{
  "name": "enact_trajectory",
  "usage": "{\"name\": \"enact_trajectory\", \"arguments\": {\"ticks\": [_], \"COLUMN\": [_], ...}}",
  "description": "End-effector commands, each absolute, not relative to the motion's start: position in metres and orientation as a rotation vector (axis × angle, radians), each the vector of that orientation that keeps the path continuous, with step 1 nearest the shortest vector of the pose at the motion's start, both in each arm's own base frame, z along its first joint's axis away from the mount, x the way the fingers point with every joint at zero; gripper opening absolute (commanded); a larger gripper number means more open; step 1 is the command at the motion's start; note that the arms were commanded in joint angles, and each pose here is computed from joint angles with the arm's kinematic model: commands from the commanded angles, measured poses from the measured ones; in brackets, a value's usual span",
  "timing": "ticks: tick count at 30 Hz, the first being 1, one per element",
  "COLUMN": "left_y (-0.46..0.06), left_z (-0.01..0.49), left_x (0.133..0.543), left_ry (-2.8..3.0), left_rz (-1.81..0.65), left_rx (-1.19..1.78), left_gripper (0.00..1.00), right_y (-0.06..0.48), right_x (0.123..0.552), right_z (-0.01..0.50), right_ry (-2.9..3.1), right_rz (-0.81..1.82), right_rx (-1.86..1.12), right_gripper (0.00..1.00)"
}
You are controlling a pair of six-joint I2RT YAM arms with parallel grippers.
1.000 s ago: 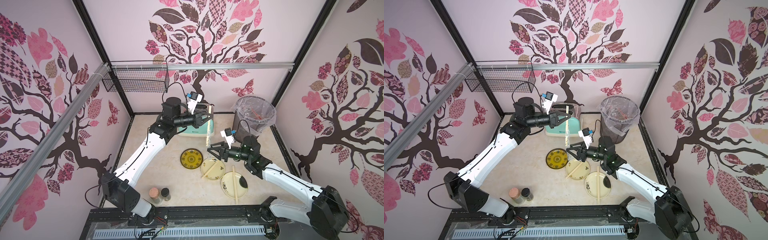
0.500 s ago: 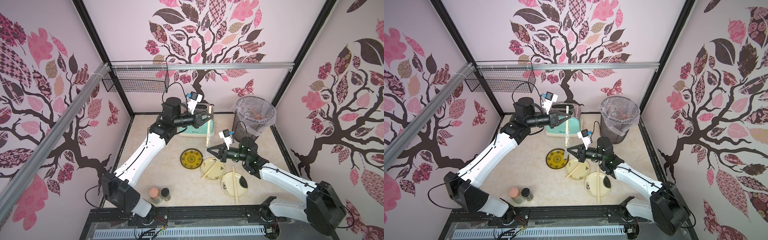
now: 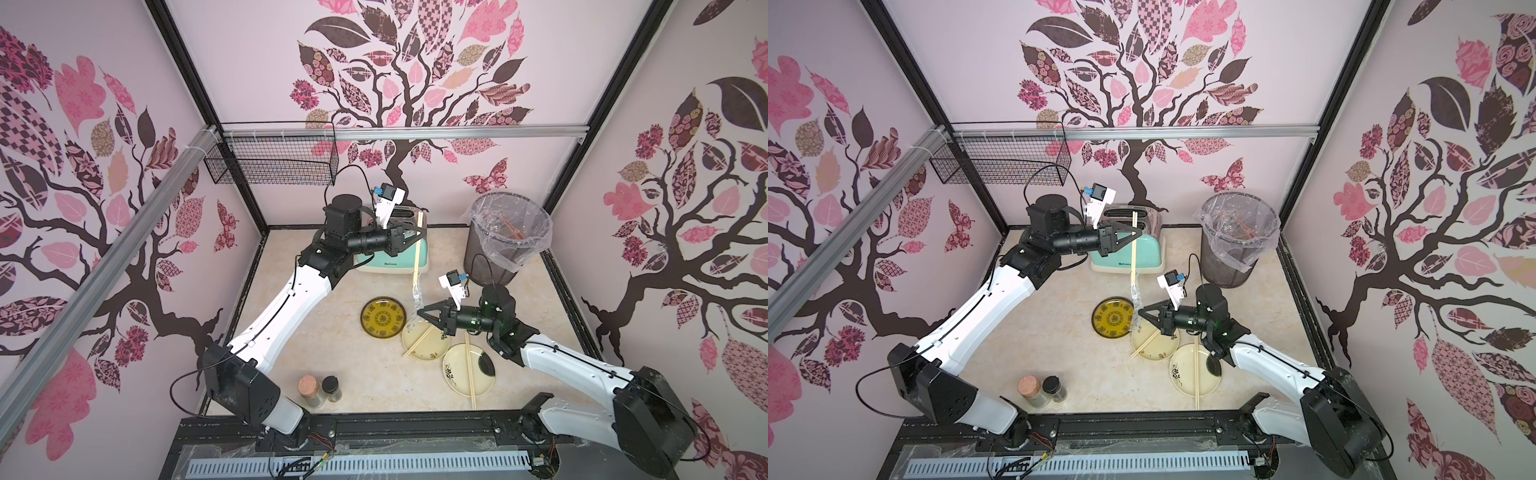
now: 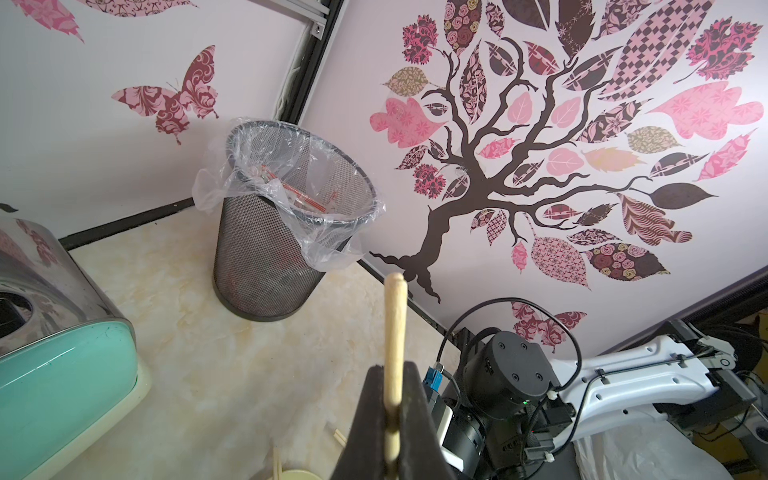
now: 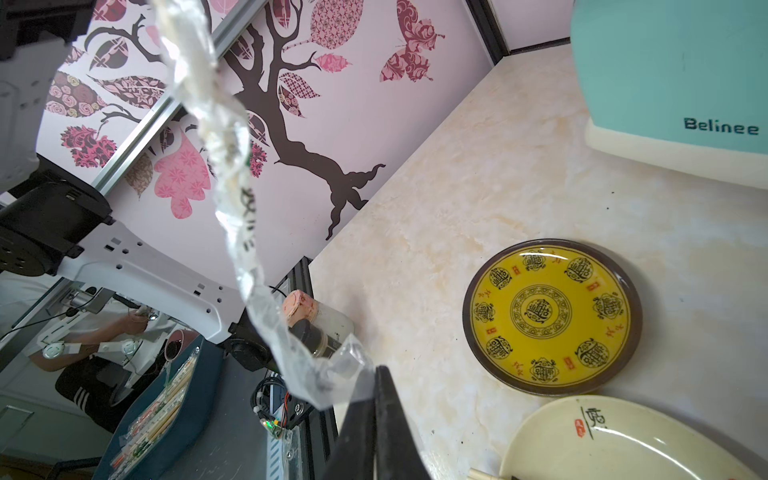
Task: Remove the packaging of disposable chopsticks
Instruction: Remove the packet bag from the disposable chopsticks.
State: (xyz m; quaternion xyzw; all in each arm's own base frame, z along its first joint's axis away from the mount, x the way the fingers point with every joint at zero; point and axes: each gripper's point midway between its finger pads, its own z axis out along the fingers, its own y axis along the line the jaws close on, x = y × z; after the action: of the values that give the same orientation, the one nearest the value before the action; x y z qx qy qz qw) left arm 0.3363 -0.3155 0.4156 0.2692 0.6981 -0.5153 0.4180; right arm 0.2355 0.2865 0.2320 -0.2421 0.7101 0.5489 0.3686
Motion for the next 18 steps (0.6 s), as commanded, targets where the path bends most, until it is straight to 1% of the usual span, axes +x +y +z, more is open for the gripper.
{"name": "enact_trajectory", "arguments": {"ticks": [1,2,3,5,11,13,15,18], "left_y": [-0.314,-0.314,-0.314,-0.315,-0.315,-0.315,-0.315,-0.315], "left_z": [0.419,0.419,0.418,0.418,0.418,0.417,0.418,0.42], "left_x": [0.335,0.334,0.335,0.335,0.335,0.335,0.335,0.335], "left_ry": [1.726,1.728,1.731,1.731,1.732,1.734,1.731,1.729], "left_rz": [-1.301,-1.302,-1.302,-1.305,-1.305,-1.305,-1.305,-1.303], "left_rx": [0.684,0.682,0.681,0.683,0.686,0.686,0.687,0.687], "left_gripper": [0.0,0.0,0.0,0.0,0.0,0.0,0.0,0.0], "right_y": [0.293,0.293,0.294,0.295,0.295,0.296,0.295,0.292], "right_x": [0.24,0.241,0.241,0.24,0.237,0.236,0.236,0.242], "right_z": [0.263,0.265,0.268,0.272,0.281,0.284,0.281,0.266], "right_ry": [1.736,1.728,1.72,1.707,1.68,1.673,1.684,1.757], "right_rz": [1.412,1.414,1.419,1.424,1.433,1.436,1.424,1.354], "right_rx": [-0.654,-0.66,-0.665,-0.672,-0.693,-0.701,-0.707,-0.687], "right_gripper": [0.19,0.3,0.39,0.46,0.5,0.49,0.46,0.45]}}
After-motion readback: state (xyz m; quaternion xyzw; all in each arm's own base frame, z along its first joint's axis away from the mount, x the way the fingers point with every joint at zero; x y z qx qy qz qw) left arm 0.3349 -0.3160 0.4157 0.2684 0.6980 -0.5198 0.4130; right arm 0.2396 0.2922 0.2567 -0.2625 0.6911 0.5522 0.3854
